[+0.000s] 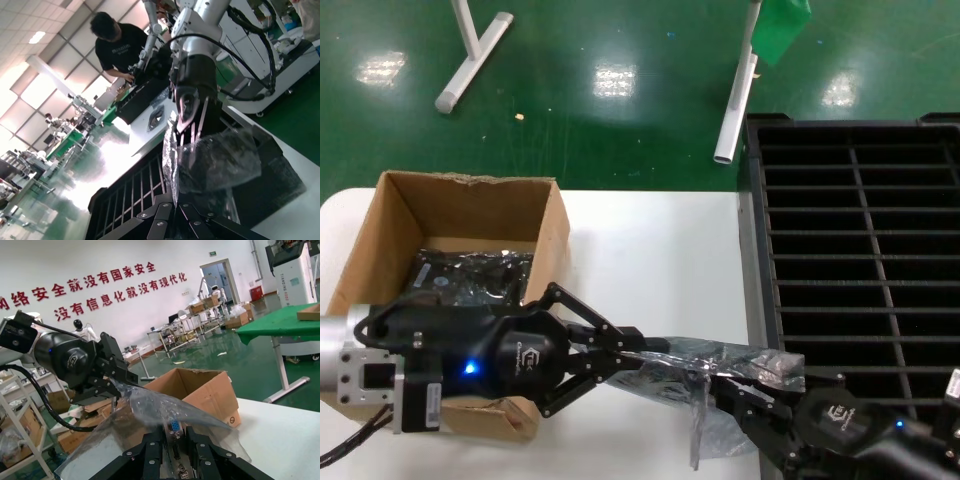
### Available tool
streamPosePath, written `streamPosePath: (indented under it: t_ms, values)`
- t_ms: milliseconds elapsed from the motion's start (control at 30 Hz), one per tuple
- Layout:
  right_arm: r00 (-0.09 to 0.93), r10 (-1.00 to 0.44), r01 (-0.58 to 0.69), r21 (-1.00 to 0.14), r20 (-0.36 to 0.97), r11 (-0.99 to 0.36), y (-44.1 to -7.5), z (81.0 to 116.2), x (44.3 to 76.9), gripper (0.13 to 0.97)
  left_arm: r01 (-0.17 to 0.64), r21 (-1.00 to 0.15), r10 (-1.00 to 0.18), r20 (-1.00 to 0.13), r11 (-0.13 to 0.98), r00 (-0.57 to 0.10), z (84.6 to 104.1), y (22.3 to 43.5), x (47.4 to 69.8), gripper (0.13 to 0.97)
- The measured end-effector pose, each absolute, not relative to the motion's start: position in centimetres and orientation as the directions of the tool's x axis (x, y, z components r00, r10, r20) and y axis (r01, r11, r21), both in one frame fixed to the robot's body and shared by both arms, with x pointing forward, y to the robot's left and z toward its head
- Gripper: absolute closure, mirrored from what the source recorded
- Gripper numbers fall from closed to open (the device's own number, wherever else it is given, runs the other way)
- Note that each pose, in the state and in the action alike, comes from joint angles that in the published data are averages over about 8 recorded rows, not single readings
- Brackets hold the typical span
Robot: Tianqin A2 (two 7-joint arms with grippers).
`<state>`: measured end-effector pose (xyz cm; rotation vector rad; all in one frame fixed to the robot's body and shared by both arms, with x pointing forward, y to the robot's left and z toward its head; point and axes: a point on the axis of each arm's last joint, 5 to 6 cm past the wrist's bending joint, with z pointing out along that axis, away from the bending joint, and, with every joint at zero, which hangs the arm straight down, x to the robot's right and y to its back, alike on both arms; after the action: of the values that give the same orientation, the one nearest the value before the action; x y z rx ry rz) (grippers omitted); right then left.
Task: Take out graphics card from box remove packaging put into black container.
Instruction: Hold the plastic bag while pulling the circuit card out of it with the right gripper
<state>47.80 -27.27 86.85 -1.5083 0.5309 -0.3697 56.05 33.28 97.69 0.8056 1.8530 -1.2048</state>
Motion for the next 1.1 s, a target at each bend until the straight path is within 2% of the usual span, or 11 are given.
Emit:
streamPosePath:
  t_ms: [700,1100]
  values:
    - [0.831,-0.546,-0.103,-0.994,-0.107,0.038,-27.39,86.74,47.32,0.869,0.808,-0.45,0.116,-0.844,0.38,-0.524,96.93,33.98,56.39,0.955]
    - [0.831,-0.549,-0.09,-0.996,-0.089,0.026,-26.9,86.47,47.39,0.871,0.815,-0.446,0.113,-0.849,0.37,-0.515,97.32,33.9,56.16,0.955]
